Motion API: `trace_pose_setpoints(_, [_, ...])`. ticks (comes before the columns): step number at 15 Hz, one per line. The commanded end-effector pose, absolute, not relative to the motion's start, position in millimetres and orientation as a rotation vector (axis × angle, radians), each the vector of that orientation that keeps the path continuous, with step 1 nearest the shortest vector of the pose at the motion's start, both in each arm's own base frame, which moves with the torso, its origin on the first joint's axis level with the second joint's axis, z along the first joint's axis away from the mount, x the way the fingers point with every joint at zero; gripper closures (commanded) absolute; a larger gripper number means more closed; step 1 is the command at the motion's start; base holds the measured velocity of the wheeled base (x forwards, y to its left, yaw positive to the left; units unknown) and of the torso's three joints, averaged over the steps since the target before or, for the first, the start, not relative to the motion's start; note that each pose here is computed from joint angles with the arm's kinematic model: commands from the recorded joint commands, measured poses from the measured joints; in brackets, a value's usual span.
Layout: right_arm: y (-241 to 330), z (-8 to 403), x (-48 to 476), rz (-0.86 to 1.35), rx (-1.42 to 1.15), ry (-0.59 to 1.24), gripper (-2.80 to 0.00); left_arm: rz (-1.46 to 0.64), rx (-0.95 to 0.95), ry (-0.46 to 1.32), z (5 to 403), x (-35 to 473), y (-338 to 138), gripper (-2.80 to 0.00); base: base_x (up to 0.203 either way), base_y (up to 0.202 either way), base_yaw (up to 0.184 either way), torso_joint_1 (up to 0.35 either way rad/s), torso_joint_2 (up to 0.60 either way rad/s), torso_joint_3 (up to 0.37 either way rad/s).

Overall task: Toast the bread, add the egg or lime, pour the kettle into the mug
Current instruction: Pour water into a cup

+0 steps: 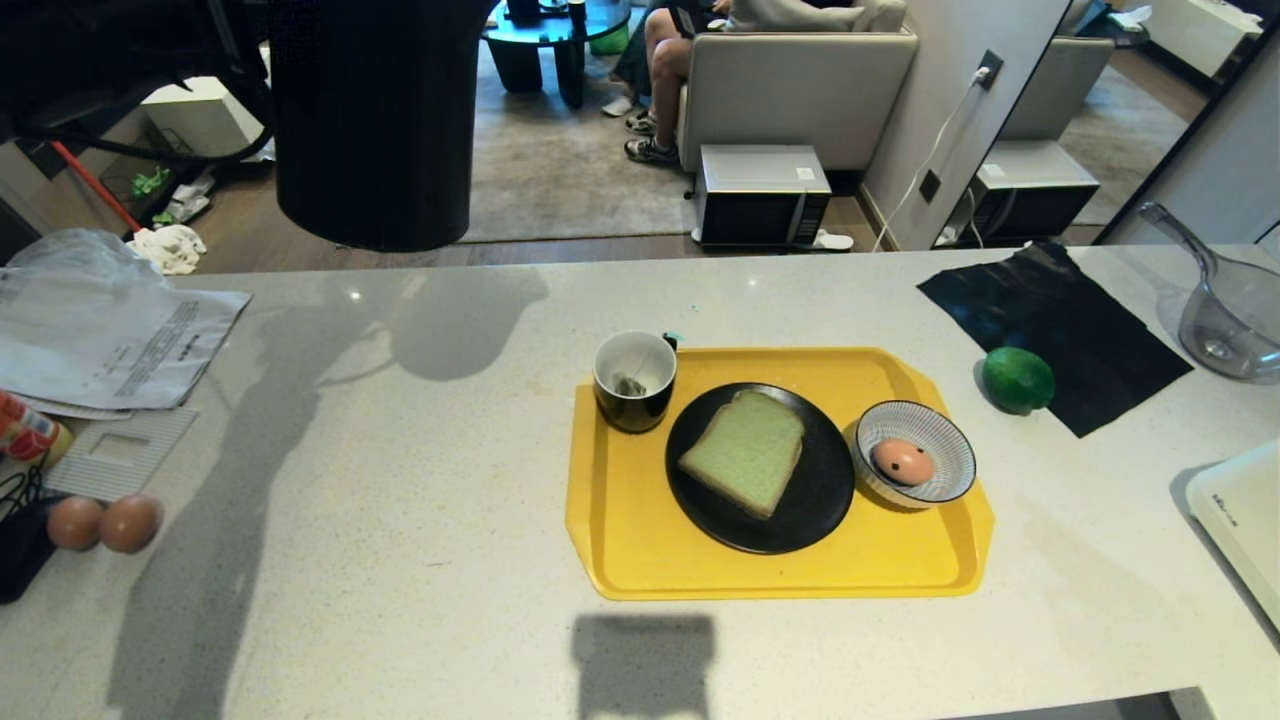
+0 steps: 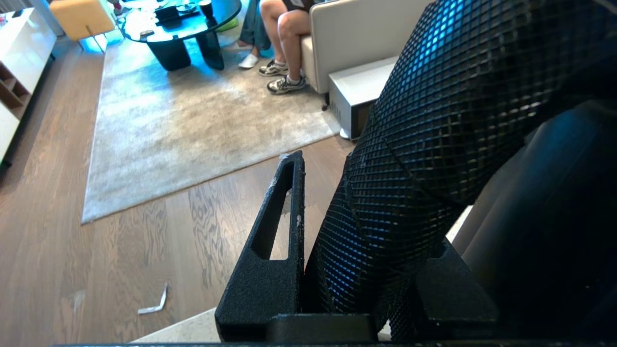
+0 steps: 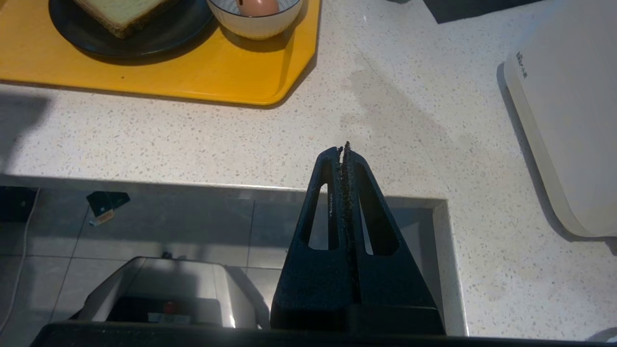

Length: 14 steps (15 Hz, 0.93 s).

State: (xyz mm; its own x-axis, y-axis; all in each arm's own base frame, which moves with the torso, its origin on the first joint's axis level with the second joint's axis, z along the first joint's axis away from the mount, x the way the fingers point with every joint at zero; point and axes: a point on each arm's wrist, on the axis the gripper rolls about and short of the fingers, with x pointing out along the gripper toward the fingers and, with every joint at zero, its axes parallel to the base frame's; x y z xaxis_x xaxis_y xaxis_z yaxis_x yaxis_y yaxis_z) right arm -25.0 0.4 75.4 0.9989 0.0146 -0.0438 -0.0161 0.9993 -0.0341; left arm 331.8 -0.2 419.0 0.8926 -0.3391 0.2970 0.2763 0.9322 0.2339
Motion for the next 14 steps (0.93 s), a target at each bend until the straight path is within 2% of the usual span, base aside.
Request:
trace_pose_setpoints(1, [0.4,75.5,-24.9,0.016,-0.035,0.044,0.0,-0.321,0.191,-0.345,420.2,330.6,0.5,0.0,0.0,0.0,0.0,0.0,0.01,-0.076])
trace_pose_setpoints(11, [0.4,75.5,-24.9,0.016,-0.035,0.044,0.0,-0.31,0.227,-0.381,426.7,323.7,-2.2,0.0,0.0,0.0,0.0,0.003,0.0,-0.181])
trace_pose_setpoints(14, [0.4,75.5,-24.9,0.016,-0.035,0.044,0.0,-0.356,0.256,-0.401,426.1,325.0,-16.8,0.0,0.0,0.0,0.0,0.004,0.0,-0.056])
